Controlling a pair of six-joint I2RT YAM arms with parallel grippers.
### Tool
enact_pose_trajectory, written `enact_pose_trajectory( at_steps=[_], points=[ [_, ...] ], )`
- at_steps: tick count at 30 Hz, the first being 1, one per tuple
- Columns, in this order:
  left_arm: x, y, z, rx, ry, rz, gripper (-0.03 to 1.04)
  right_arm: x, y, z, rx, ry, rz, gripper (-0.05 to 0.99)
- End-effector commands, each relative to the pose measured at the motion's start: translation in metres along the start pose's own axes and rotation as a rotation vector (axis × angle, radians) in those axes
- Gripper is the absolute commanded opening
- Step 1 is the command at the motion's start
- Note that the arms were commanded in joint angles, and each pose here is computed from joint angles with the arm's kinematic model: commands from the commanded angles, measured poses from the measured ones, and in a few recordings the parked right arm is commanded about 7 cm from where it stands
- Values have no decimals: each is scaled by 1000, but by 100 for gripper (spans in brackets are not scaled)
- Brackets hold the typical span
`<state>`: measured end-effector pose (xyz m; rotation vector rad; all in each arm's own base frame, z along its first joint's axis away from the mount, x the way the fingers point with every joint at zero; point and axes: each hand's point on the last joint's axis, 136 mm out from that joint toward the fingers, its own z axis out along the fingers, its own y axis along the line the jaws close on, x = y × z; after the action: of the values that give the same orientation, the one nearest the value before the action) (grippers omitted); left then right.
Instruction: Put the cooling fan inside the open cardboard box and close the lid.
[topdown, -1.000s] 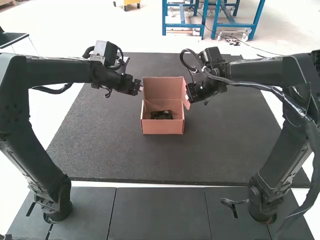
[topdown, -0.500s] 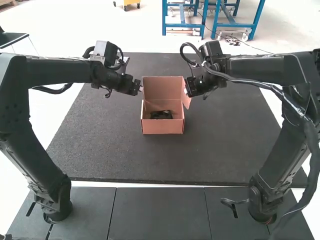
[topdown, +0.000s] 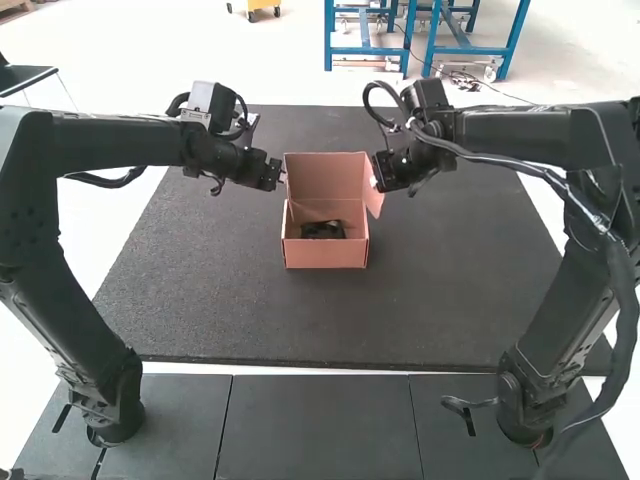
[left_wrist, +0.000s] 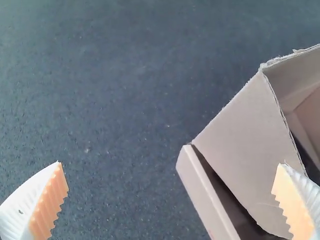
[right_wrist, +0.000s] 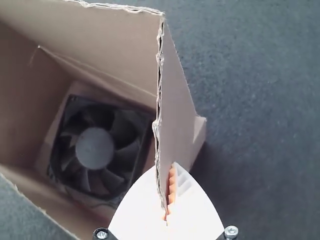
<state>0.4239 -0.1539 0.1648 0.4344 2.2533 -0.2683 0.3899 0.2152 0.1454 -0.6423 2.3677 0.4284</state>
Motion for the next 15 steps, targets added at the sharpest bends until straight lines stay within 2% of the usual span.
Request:
enact_pose_trajectory(
  at_steps=[1, 8, 15],
  points=[
    [-13, -7, -1, 23, -27, 11, 97, -22, 16, -7, -77, -46, 47, -2],
    [-14, -7, -1, 23, -28, 13, 97, -17, 32, -1, -146, 1, 135, -2],
    [-15, -7, -2, 23, -31, 13, 97, -3, 33, 14, -158, 81, 207, -2]
  ],
)
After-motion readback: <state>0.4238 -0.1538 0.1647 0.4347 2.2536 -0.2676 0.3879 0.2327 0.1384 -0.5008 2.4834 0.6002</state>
